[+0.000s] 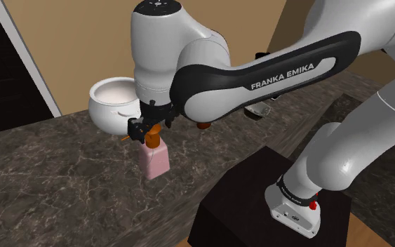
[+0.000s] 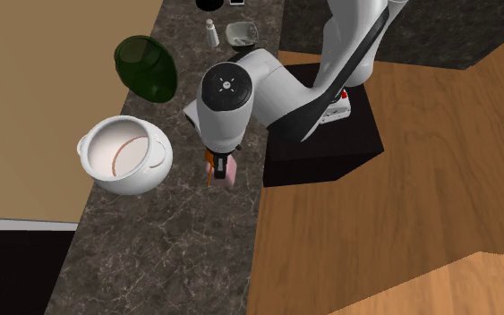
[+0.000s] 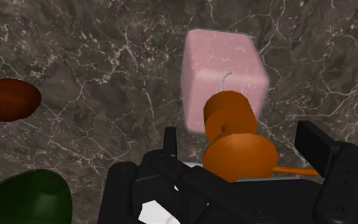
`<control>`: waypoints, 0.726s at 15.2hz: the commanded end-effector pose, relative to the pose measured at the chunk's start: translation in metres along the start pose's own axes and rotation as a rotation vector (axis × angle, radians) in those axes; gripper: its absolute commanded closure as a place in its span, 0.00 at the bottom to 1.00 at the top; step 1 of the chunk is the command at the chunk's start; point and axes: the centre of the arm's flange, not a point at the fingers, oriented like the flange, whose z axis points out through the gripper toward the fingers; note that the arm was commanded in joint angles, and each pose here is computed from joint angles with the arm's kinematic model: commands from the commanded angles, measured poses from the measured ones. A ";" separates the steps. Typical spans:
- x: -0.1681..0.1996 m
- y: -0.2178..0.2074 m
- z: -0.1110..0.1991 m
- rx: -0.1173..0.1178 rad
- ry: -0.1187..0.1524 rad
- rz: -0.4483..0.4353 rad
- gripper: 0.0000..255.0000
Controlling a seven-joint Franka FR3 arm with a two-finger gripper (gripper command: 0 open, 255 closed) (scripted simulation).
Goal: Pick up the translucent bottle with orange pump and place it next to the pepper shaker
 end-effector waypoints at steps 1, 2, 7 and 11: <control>0.001 -0.001 0.011 0.000 0.000 0.000 0.00; 0.001 -0.001 0.014 0.000 0.000 0.000 0.00; 0.001 -0.001 0.014 0.000 0.000 0.000 0.00; 0.001 -0.001 0.014 0.000 0.000 0.000 1.00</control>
